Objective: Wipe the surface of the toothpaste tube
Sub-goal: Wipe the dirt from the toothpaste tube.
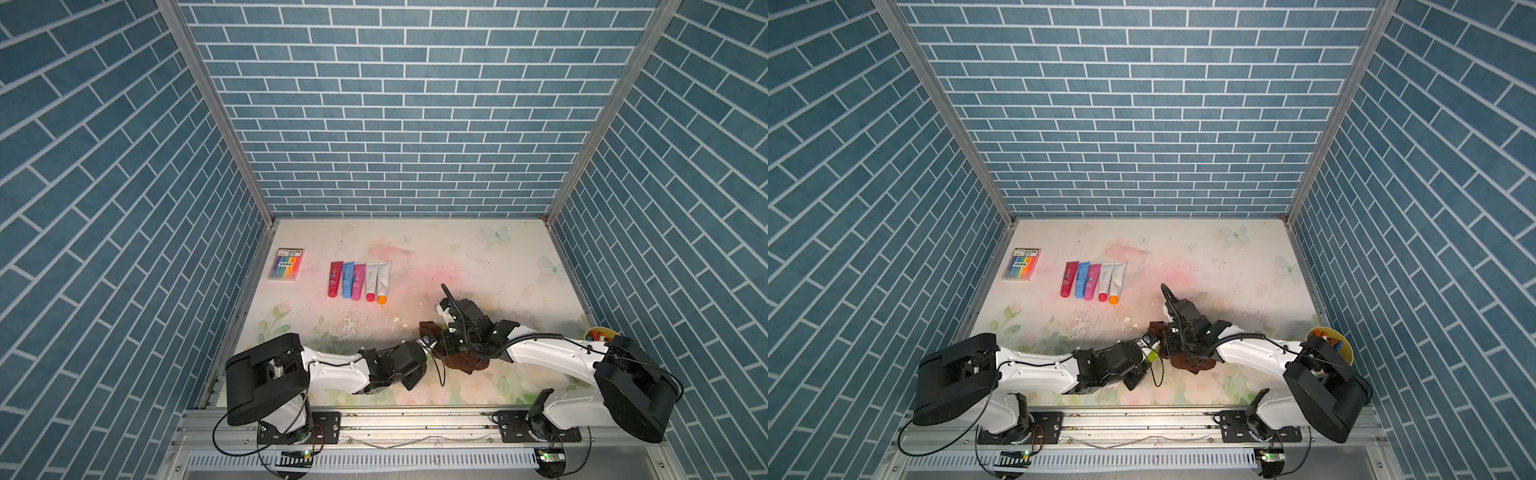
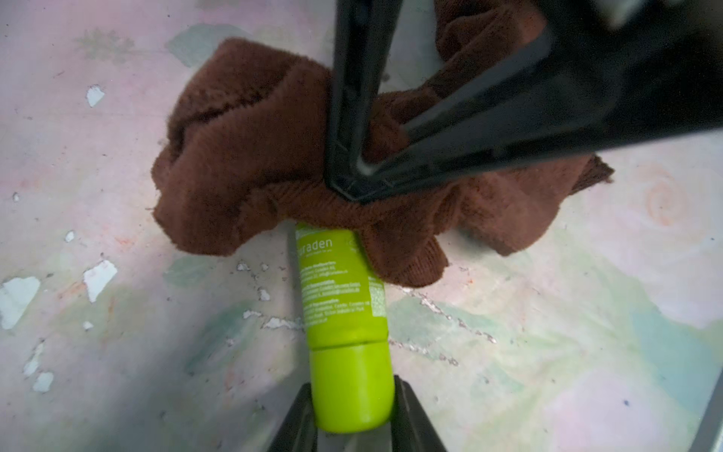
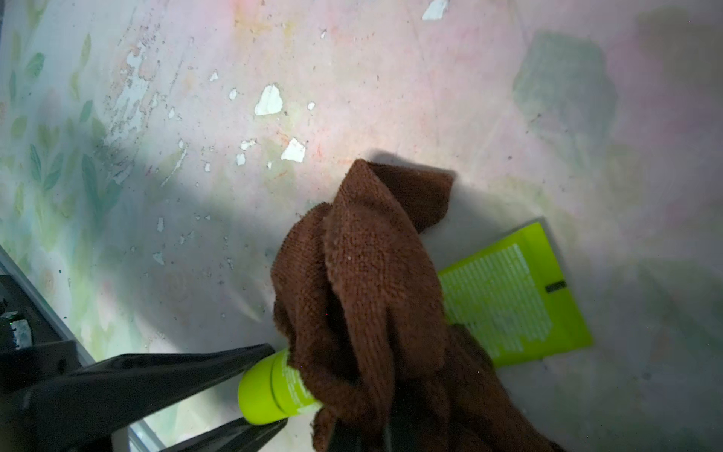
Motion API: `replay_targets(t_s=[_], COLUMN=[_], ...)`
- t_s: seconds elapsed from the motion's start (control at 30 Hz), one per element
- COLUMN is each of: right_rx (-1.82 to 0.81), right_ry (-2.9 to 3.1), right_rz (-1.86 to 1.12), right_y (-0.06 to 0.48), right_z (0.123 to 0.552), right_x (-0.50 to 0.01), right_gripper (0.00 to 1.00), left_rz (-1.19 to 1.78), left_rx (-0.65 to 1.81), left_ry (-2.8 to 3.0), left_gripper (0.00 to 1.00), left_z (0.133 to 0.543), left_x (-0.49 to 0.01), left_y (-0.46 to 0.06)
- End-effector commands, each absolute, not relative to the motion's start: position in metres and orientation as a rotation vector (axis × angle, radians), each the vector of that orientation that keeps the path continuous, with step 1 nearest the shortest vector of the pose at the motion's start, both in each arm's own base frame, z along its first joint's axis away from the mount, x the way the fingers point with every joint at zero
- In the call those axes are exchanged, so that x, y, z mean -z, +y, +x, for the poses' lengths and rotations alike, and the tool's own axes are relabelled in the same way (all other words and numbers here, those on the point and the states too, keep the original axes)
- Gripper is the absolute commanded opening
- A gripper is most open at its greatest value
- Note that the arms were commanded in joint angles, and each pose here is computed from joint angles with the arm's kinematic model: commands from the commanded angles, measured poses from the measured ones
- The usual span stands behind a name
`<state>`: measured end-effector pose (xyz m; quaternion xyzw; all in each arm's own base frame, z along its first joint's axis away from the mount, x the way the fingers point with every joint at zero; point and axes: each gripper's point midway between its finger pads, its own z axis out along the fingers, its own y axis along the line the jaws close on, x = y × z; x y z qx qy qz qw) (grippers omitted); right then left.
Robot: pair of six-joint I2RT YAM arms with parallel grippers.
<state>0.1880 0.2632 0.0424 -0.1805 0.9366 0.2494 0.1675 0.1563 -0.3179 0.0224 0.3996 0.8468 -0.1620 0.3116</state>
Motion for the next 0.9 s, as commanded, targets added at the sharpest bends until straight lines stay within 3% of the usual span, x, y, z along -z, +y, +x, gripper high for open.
replay_targets(t_s=[0.0, 0.3, 0.5, 0.6, 0.87], right_rx=[-0.616, -0.208, -0.136, -0.203, -0.617], right_ry=[2.750, 2.882, 2.856, 2.841, 2.713], right_rz=[-0.449, -0.161, -0.106, -0.123, -0.440], right_y=[0.250, 0.158, 0.146, 0.154, 0.241], right_z=[0.188, 0.213, 0.222, 0.222, 0.192], right_x=[-0.017, 0.027, 0.024, 0.019, -0.034], right_gripper=[0.00, 0.00, 0.00, 0.00, 0.00], left_rz=[1.114, 1.118, 1.115, 1.115, 1.120], left_rx=[0.406, 0.407, 0.408, 0.406, 0.403], left_ry=[2.272, 2.269, 2.267, 2.268, 2.269], left_gripper=[0.00, 0.00, 0.00, 0.00, 0.00], left_z=[0.148, 0.147, 0.147, 0.147, 0.147], left_x=[-0.011, -0.011, -0.012, -0.011, -0.010], left_y=[-0.314, -0.314, -0.314, -0.313, -0.314])
